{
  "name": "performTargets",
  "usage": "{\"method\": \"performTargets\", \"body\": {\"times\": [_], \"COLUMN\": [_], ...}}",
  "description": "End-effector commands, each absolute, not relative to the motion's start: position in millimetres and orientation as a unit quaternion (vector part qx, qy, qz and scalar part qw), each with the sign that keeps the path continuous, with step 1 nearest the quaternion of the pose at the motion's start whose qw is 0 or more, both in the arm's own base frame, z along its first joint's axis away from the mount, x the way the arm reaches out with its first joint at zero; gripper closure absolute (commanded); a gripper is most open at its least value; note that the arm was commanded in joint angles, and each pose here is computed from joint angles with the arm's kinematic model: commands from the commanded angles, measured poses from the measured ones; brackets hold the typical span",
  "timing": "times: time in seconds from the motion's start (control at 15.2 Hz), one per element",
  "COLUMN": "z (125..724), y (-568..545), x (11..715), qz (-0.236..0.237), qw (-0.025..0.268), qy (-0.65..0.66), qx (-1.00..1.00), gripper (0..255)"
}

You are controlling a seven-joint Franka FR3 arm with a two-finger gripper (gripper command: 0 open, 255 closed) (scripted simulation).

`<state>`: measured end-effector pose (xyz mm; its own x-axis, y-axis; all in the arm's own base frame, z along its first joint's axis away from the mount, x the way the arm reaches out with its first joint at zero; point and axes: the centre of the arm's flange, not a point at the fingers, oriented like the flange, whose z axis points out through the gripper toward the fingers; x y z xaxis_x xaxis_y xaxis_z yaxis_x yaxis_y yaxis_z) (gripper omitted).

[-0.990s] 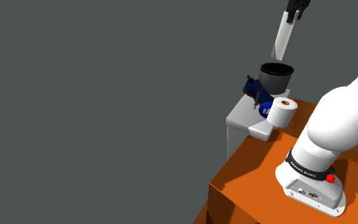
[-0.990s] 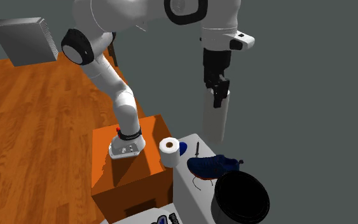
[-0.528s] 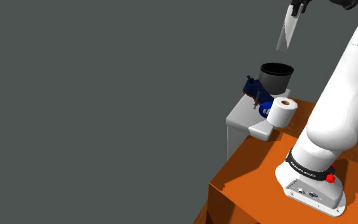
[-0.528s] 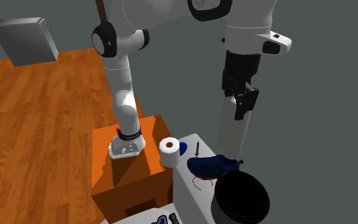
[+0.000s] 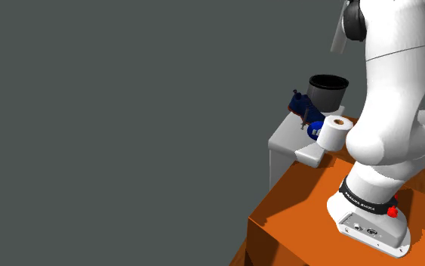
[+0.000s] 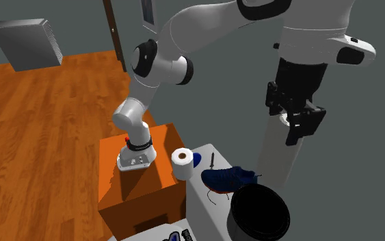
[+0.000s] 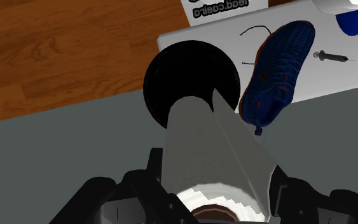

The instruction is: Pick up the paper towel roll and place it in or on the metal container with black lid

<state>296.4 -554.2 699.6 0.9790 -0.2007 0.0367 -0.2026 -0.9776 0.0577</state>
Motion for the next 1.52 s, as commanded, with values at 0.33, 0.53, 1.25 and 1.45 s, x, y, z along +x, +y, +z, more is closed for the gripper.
{"method": "performTargets", "body": {"times": [0.33, 0.53, 1.25, 1.45], "z": [662, 646, 588, 572], "y": [-557, -557, -557, -557], "x": [297, 297, 297, 297], "qz": [0.016, 0.016, 0.016, 0.016], "qw": [0.03, 0.03, 0.03, 0.03], "qy": [-0.1, -0.1, -0.1, -0.1], "qx": [0.994, 0.994, 0.994, 0.994], "gripper": [255, 255, 255, 255]}}
